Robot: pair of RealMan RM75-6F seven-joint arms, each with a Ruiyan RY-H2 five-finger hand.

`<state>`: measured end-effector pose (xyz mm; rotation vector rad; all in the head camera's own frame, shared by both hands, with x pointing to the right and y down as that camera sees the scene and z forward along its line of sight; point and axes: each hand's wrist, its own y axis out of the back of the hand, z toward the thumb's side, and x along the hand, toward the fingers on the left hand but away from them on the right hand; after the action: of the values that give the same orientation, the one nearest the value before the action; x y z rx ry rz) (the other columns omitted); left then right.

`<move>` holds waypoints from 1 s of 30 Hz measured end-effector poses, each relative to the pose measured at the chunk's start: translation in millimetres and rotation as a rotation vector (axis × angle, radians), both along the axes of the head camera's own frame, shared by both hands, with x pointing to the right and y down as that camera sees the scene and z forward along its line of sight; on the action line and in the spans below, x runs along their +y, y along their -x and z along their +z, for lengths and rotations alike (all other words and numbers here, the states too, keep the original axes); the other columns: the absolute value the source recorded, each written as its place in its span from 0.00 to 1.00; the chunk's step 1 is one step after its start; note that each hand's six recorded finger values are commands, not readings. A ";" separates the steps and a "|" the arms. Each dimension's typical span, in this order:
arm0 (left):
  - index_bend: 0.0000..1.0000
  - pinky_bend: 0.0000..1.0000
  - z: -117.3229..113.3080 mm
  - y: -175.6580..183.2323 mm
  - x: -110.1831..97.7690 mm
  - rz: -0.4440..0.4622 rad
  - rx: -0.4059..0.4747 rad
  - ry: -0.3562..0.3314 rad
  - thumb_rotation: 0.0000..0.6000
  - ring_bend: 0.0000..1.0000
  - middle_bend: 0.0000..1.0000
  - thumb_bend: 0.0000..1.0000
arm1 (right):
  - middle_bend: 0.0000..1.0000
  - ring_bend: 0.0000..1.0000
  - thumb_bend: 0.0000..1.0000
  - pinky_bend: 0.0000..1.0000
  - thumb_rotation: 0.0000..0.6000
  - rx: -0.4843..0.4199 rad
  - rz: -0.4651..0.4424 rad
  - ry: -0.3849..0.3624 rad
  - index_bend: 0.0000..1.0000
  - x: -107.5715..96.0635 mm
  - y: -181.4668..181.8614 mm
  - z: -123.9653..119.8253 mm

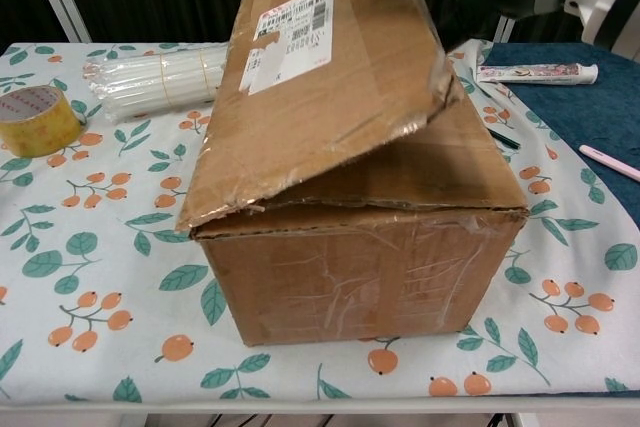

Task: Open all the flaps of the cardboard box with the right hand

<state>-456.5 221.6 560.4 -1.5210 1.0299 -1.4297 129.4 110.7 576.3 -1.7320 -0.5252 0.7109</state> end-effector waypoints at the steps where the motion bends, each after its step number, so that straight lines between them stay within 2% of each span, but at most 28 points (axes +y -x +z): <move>1: 0.05 0.17 0.3 0.8 0.3 -0.002 0.001 0.000 0.78 0.10 0.09 0.00 | 0.00 0.00 0.44 0.00 1.00 -0.012 -0.002 -0.010 0.00 -1.7 3.2 -3.4; 6: 0.05 0.17 0.6 2.7 -1.0 -0.001 0.000 -0.001 0.78 0.10 0.09 0.00 | 0.00 0.00 0.44 0.00 1.00 -0.057 -0.018 -0.070 0.00 -8.3 23.7 -20.9; 10: 0.05 0.17 -1.2 2.5 -4.6 0.006 0.001 -0.011 0.78 0.10 0.09 0.00 | 0.00 0.00 0.37 0.00 1.00 -0.072 -0.041 -0.105 0.00 -7.9 44.0 -28.0; 21: 0.05 0.17 1.9 9.8 -3.8 -0.012 -0.002 0.000 0.79 0.10 0.09 0.00 | 0.00 0.00 0.36 0.00 1.00 -0.172 -0.071 -0.138 0.00 -0.3 113.2 -27.4; 30: 0.05 0.17 1.5 8.9 -4.6 -0.012 -0.001 0.002 0.81 0.10 0.09 0.00 | 0.00 0.00 0.36 0.00 1.00 -0.268 -0.077 -0.152 0.00 0.4 148.3 -29.0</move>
<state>-465.4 217.0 561.9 -1.5182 1.0391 -1.4405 -18.8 111.0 547.3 -1.7029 -0.6749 0.3755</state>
